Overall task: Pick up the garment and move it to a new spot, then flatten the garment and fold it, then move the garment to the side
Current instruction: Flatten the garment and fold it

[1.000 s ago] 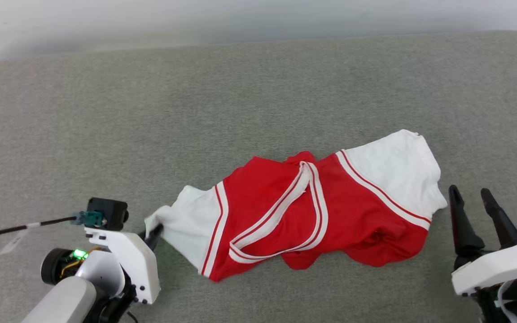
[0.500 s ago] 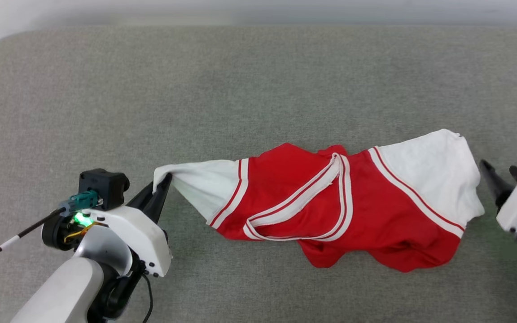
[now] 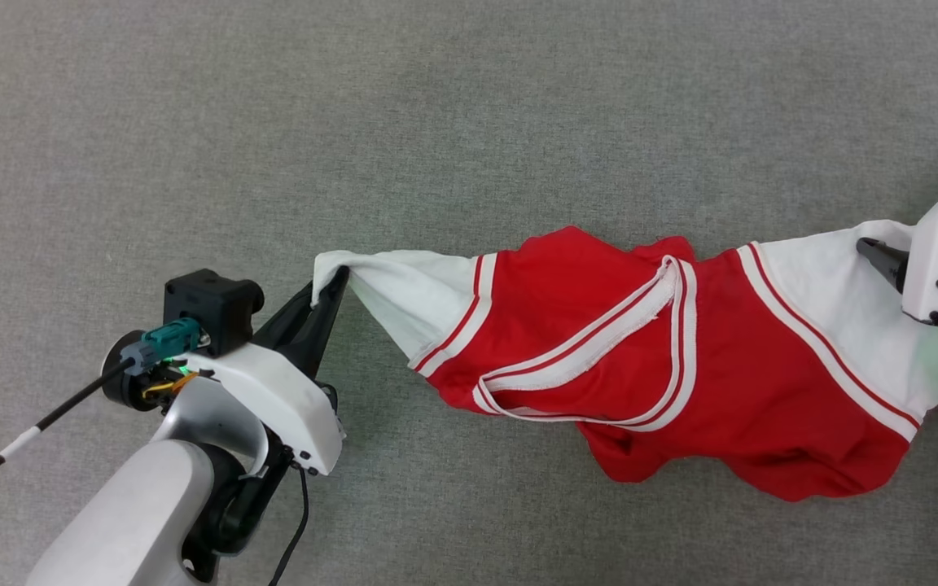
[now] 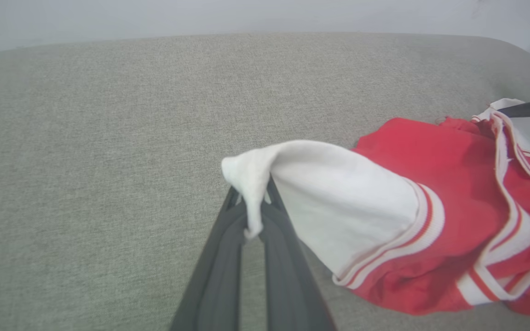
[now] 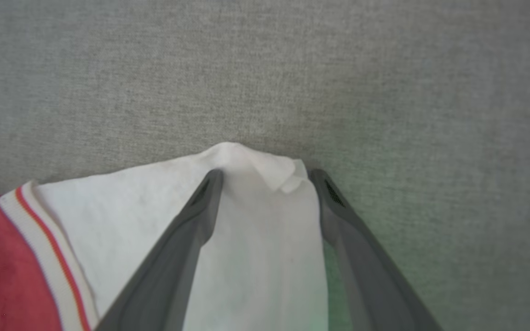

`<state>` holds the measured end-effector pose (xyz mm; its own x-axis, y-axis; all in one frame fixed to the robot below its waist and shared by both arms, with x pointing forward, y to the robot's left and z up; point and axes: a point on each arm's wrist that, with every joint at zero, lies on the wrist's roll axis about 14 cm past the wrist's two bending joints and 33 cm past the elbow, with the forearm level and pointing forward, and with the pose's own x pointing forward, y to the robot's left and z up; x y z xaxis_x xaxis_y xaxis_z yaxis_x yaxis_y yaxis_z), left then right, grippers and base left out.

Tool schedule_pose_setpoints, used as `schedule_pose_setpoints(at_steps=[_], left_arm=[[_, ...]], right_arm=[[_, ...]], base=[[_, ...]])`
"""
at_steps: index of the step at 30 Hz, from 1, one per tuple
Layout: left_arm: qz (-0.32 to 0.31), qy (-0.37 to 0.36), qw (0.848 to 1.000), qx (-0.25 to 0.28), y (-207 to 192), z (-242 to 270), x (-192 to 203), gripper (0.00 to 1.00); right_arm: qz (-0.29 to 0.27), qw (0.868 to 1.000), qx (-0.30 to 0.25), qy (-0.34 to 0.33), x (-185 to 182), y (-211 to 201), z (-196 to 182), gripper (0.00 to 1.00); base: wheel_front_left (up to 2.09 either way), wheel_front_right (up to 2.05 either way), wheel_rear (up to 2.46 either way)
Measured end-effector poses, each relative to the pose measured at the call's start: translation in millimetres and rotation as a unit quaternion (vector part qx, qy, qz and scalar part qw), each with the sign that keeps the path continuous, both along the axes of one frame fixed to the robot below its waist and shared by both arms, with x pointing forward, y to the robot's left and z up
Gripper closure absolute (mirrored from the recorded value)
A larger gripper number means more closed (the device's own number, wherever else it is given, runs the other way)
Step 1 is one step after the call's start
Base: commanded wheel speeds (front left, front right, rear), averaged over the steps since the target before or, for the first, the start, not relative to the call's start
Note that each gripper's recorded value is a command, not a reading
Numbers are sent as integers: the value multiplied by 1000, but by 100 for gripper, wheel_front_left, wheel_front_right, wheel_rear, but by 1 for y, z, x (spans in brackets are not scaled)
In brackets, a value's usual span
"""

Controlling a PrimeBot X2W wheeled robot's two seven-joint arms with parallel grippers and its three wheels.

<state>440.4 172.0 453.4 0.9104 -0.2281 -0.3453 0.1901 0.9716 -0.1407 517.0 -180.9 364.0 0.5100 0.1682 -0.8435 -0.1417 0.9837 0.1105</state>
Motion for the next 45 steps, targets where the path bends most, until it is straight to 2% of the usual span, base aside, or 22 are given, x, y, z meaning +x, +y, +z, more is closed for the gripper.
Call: schedule_pose_setpoints(at_steps=[4, 5, 6, 11, 17, 22, 27, 32, 37, 45], left_arm=[[7, 2, 1000, -1, 4, -3, -1, 100], [8, 2, 1000, -2, 4, -2, -1, 100], [8, 1, 1000, -2, 4, -2, -1, 100], [7, -5, 1000, -2, 3, 1, 0, 100], [19, -66, 998, 3, 14, 41, 20, 100], [36, -124, 992, -1, 30, 87, 43, 100], [47, -188, 981, -3, 41, 140, 71, 100], [47, -248, 968, -7, 40, 190, 101, 100], [55, -294, 954, -3, 42, 229, 132, 100], [68, -384, 921, -4, 49, 293, 176, 100]], right_arm=[[2, 999, -2, 39, -4, 1, -7, 0], [-1, 999, 0, 47, -6, 0, -8, 58], [-3, 999, 1, 53, -8, 0, -8, 100], [-4, 998, 3, 65, -15, 1, -6, 100], [-7, 998, -16, -61, 11, -9, 48, 100], [-27, 981, -22, -191, 37, -22, 116, 100], [-53, 948, -19, -312, 55, -34, 189, 100], [-71, 912, -22, -404, 68, -45, 250, 100], [-80, 880, -27, -468, 85, -50, 295, 100], [-92, 816, -32, -570, 111, -60, 369, 100]], base=[[0, 0, 0], [0, 0, 0], [0, 0, 0], [0, 0, 0], [0, 0, 0], [0, 0, 0], [0, 0, 0], [0, 0, 0], [0, 0, 0], [0, 0, 0]])
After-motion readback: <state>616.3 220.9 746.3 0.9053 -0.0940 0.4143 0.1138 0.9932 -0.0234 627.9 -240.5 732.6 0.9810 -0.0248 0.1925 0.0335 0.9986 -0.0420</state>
